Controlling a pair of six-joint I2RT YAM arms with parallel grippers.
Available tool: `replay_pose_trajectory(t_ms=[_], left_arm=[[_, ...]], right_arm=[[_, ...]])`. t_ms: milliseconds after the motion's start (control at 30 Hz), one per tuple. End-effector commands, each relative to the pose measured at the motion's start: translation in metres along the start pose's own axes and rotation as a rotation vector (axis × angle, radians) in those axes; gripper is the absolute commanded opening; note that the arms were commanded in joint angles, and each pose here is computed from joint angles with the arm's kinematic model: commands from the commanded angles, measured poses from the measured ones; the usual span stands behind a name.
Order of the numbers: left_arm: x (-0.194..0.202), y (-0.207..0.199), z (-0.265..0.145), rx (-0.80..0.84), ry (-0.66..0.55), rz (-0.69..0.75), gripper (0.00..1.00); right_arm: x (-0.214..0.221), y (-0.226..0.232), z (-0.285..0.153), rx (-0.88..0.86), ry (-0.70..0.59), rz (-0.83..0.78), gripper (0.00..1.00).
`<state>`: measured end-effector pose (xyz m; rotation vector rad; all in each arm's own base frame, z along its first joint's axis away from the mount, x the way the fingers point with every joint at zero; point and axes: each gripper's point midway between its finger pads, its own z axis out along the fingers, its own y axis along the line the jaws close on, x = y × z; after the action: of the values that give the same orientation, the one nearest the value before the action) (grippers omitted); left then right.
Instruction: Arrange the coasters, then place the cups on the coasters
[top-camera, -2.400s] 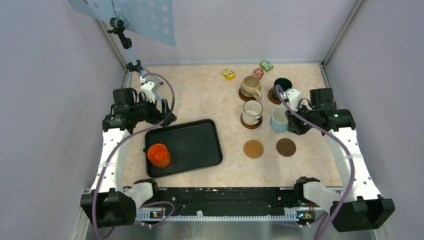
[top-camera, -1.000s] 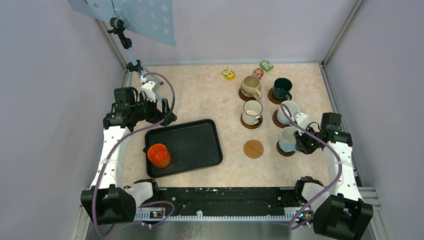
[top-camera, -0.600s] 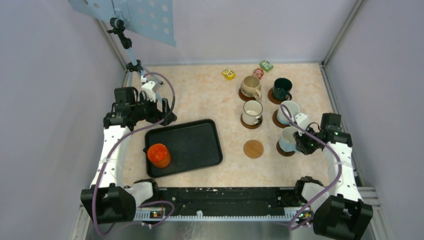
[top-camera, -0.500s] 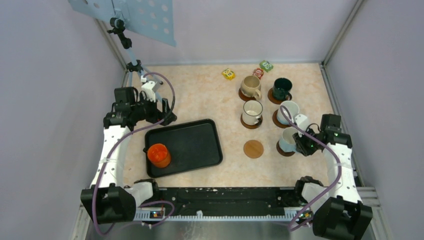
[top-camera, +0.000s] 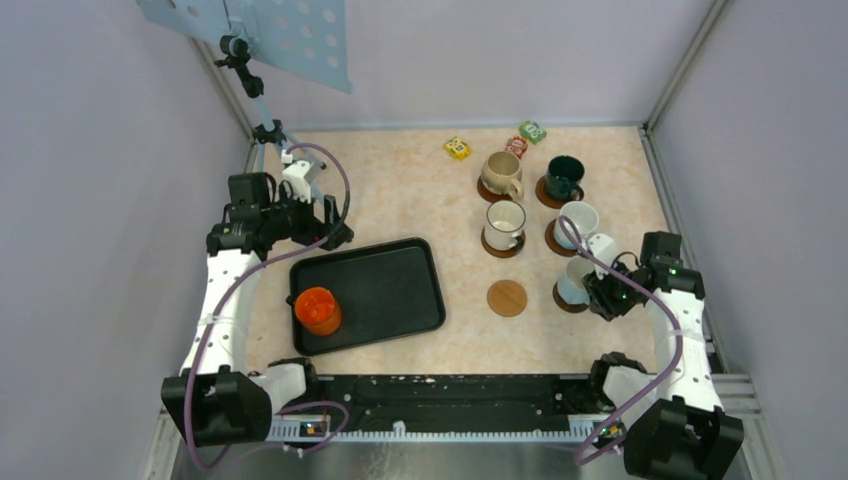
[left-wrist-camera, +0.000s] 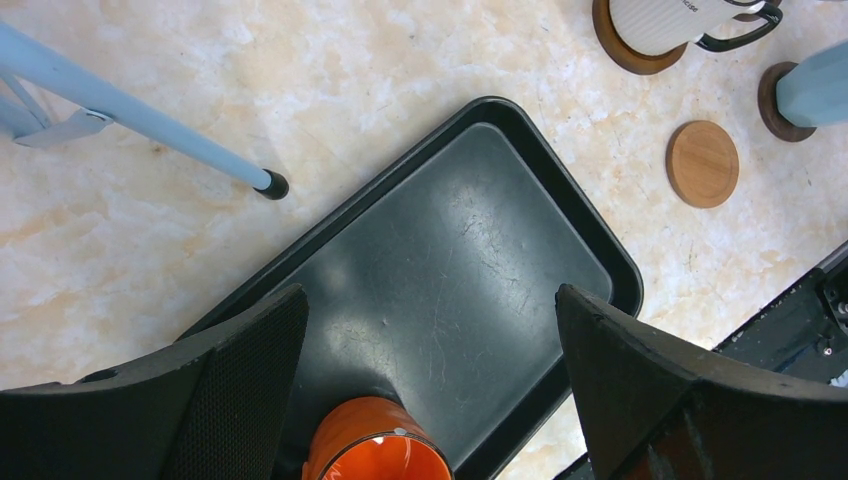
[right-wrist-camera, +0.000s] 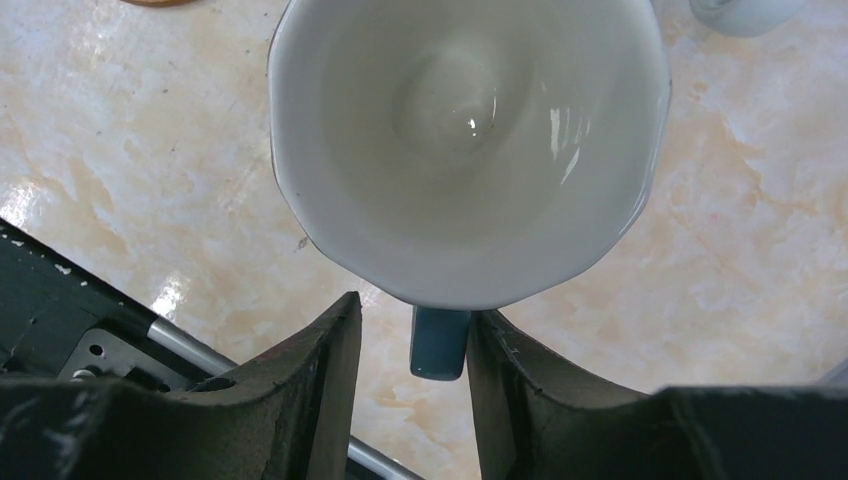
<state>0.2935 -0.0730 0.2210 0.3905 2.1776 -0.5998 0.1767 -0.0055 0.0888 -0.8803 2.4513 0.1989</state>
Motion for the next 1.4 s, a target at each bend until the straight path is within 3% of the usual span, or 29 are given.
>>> replay_pose_trajectory(t_ms=[0,133,233,333,633,800,1100,1367], left_arm=[[-0.019,0.000,-0.004,0.002,-0.047,0.049,0.99],[-0.017,0.001,-0.005,-0.003,-0.038,0.059,0.99],[-0.013,0.004,-0.006,-0.012,-0.008,0.081,0.99],[-0.003,0.009,-0.007,-0.015,0.057,0.114,0.99],[0.046,0.045,-0.030,-0.144,0.317,0.316,0.99],[0.053,0.047,-0.057,-0.111,0.371,0.441,0.99],[0.100,0.063,-0.090,-0.018,0.554,0.516,0.97],[0.144,0.088,-0.093,-0.027,0.696,0.610,0.89]], right_arm=[[-0.004,-0.003,-0.011,0.019,-0.003,-0.032,0.42],[-0.001,-0.005,-0.015,0.034,0.024,-0.034,0.47],[-0.005,-0.005,-0.023,0.047,0.016,-0.041,0.64],[-0.015,-0.008,-0.032,0.063,-0.010,-0.046,0.70],[-0.071,-0.026,-0.062,0.059,-0.126,-0.025,0.73],[-0.111,-0.033,-0.071,0.025,-0.206,0.003,0.73],[-0.163,-0.016,-0.068,-0.007,-0.295,-0.051,0.74],[-0.199,0.007,-0.063,-0.081,-0.350,-0.086,0.75]])
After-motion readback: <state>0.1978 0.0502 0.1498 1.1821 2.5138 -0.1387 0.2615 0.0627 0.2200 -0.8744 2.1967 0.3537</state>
